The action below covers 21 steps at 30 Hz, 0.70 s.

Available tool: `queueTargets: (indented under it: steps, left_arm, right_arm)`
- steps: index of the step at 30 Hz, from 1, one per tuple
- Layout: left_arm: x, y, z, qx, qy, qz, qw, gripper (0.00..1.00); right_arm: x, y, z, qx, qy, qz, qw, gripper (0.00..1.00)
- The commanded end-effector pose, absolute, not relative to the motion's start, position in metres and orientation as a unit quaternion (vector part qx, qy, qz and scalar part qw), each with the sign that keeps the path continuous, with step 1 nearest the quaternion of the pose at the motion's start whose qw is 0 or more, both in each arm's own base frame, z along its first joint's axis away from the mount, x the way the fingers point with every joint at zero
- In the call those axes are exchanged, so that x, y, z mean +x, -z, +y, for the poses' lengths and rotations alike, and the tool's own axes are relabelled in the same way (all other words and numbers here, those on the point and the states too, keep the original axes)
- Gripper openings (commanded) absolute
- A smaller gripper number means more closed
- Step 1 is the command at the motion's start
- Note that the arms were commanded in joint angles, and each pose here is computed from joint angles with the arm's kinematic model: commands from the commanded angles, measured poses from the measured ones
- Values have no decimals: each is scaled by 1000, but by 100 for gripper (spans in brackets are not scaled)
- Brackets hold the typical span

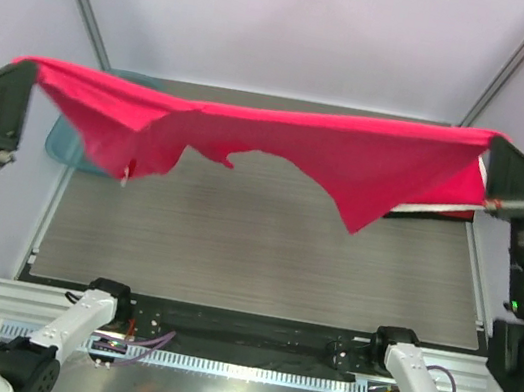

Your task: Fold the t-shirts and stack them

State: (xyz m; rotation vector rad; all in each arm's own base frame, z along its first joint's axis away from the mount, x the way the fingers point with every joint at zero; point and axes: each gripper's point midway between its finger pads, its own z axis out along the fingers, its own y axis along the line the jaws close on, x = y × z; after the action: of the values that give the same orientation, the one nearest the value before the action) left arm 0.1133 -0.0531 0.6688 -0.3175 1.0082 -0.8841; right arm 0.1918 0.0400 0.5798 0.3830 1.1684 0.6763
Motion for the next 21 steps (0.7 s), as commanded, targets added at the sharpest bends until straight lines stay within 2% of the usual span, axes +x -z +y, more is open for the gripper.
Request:
queueTargets:
  steps: [1, 5, 6, 12, 16, 17, 18, 19, 20, 21]
  left_arm:
    - [124, -675, -47, -155, 386, 464, 782, 0]
    - [162, -669, -55, -168, 394, 492, 758, 0]
    - [184, -663, -60, -172, 396, 507, 746, 0]
    - [315, -582, -77, -218, 366, 608, 671, 0]
    - [384, -545, -81, -238, 357, 640, 637, 0]
    - [396, -544, -80, -247, 366, 638, 630, 0]
    - [400, -556, -83, -236, 384, 633, 629, 0]
    - [432, -541, -76, -249, 380, 644, 616, 0]
    - [442, -542, -74, -250, 383, 644, 612, 0]
    - [439, -573, -68, -244, 392, 621, 633, 0]
  right_arm:
    - [173, -600, 28, 193, -305, 498, 788, 1]
    - [187, -596, 28, 206, -310, 505, 779, 1]
    - [195, -589, 29, 211, -311, 513, 772, 1]
    - [288, -526, 50, 232, -335, 599, 689, 1]
    - [353, -491, 65, 231, -346, 647, 639, 1]
    - [383, -469, 68, 239, -339, 670, 616, 1]
    - [390, -483, 68, 236, -342, 662, 624, 1]
    - [401, -483, 66, 242, -338, 662, 624, 1]
    - [409, -489, 64, 248, -339, 658, 625, 1]
    - [423, -500, 64, 249, -345, 650, 629, 1]
